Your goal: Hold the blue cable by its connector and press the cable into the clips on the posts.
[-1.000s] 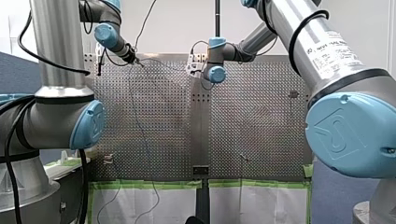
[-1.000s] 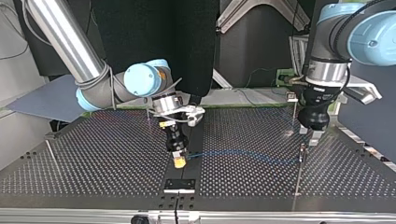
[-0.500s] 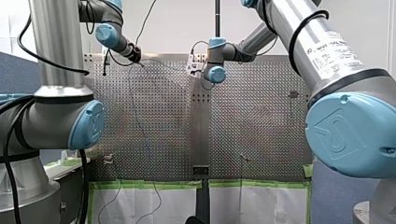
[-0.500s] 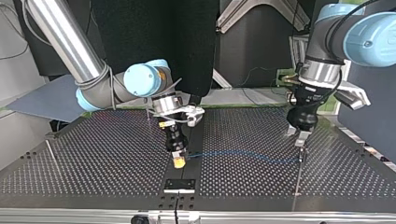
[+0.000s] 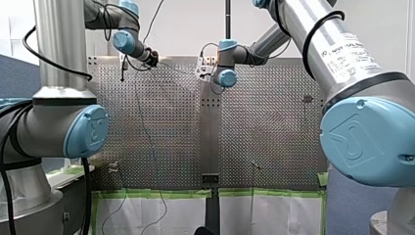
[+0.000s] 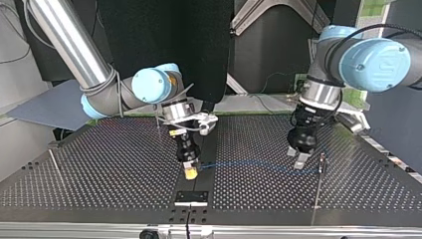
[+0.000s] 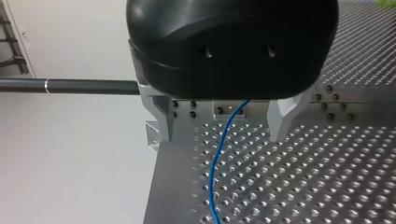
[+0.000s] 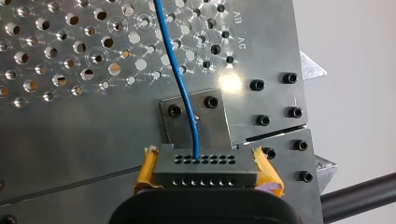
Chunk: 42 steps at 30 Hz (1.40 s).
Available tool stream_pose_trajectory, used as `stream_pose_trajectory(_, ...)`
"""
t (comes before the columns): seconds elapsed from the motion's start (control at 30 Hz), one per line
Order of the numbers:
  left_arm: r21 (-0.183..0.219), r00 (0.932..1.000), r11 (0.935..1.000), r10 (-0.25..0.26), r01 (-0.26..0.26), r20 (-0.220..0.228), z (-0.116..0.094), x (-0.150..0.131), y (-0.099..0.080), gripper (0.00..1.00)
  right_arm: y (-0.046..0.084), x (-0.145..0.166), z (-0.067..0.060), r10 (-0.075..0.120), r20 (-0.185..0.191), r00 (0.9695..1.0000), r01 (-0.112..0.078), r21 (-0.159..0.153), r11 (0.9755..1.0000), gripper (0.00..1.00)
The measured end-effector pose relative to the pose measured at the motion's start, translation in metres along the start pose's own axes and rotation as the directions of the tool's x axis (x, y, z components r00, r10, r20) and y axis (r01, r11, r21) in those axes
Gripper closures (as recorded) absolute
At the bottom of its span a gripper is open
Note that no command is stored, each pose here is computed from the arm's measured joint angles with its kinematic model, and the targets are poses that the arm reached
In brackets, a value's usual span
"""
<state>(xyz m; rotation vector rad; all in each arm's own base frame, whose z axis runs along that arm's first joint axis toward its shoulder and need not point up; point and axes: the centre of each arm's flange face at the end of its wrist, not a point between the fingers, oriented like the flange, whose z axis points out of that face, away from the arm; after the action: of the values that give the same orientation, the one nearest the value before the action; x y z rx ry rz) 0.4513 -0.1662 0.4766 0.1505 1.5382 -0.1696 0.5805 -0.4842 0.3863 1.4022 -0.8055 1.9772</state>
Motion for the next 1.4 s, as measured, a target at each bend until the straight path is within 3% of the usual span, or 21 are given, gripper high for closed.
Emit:
stream_pose_trajectory(0.3,-0.006,0.9995,0.9999,-0.016,0.016,0.029,0.029,0.012,-0.023,0.00,0.001,0.000,0.000,-0.001,0.000,1.0000,0.001,-0.002,1.0000,1.00)
stream_pose_trajectory(0.5,-0.061,0.9999,0.9981,-0.008,0.009,0.015,0.041,0.027,-0.016,0.00,0.001,-0.001,0.000,-0.002,0.001,1.0000,0.002,-0.001,1.0000,1.00)
stream_pose_trajectory(0.77,-0.136,0.9998,0.9907,0.000,0.003,0.019,0.043,0.026,-0.005,0.00,0.001,-0.002,0.000,-0.003,0.003,1.0000,0.003,-0.001,1.0000,1.00)
stream_pose_trajectory(1.03,-0.192,0.9981,0.9814,0.020,-0.008,0.059,0.047,0.015,-0.003,0.00,0.002,-0.004,0.000,-0.003,0.005,1.0000,0.003,-0.002,1.0000,1.00)
stream_pose_trajectory(1.4,-0.189,0.9970,0.9820,0.019,-0.005,0.075,0.059,0.009,-0.008,0.00,0.002,-0.006,0.000,-0.003,0.008,1.0000,0.003,-0.001,1.0000,1.00)
